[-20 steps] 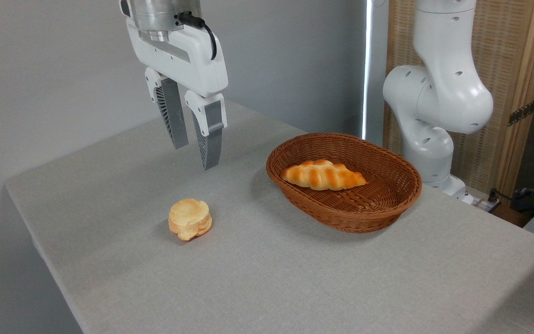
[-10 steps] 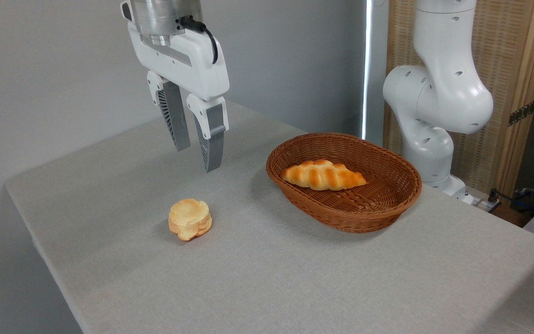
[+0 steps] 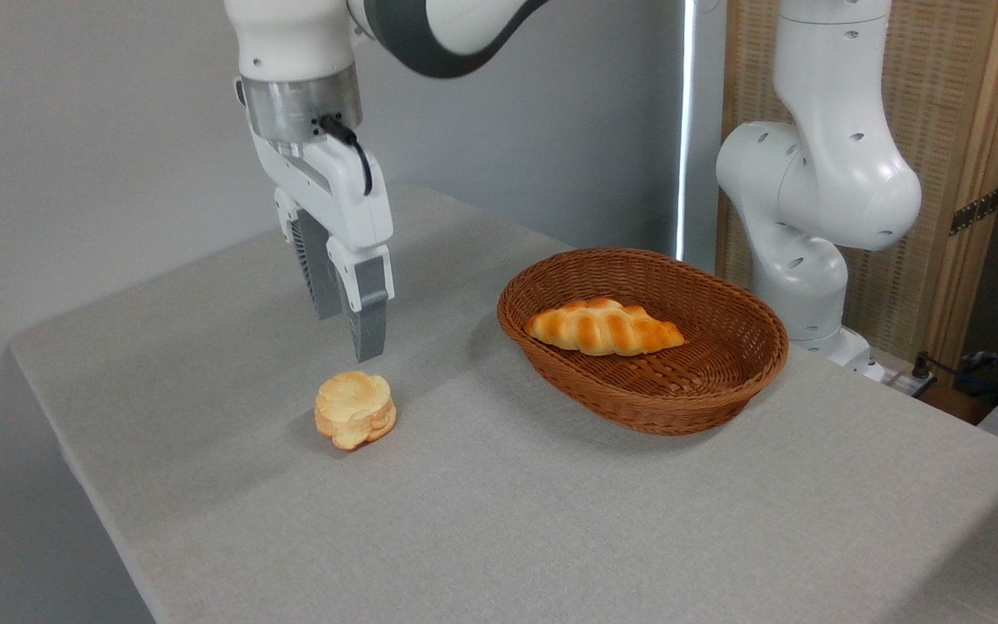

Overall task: Put bread into the basket
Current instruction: 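Lower the open gripper down onto the round golden bun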

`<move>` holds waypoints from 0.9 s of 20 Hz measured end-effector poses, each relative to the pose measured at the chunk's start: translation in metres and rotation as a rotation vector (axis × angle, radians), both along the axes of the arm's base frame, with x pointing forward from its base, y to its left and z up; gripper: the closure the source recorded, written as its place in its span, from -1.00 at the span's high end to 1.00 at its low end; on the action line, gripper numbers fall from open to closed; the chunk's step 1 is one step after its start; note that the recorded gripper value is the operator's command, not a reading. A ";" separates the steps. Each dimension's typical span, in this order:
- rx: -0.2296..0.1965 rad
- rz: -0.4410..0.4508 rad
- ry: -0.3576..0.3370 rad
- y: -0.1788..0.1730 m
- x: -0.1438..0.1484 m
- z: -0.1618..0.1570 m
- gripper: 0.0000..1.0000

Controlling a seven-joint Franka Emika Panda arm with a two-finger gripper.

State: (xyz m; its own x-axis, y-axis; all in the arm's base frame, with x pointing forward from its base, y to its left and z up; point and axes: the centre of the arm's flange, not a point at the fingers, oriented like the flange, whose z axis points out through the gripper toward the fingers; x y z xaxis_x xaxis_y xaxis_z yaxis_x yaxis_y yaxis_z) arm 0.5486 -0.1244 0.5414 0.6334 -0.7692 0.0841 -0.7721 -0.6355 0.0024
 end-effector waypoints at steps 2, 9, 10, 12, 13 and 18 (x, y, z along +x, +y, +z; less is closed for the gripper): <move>0.006 -0.022 0.021 -0.011 -0.007 -0.016 1.00; 0.004 -0.067 -0.008 -0.039 -0.018 -0.062 1.00; 0.002 -0.073 -0.017 -0.040 -0.018 -0.067 1.00; 0.002 -0.097 -0.023 -0.043 -0.020 -0.077 1.00; 0.003 -0.109 -0.023 -0.044 -0.021 -0.080 1.00; 0.007 -0.164 -0.012 -0.045 -0.020 -0.091 1.00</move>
State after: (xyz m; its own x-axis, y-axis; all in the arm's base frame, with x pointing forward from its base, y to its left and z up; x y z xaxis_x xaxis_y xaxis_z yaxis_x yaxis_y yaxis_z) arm 0.5282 -0.1696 0.4506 0.4982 -0.8629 0.0851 -0.8655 -0.5008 -0.0119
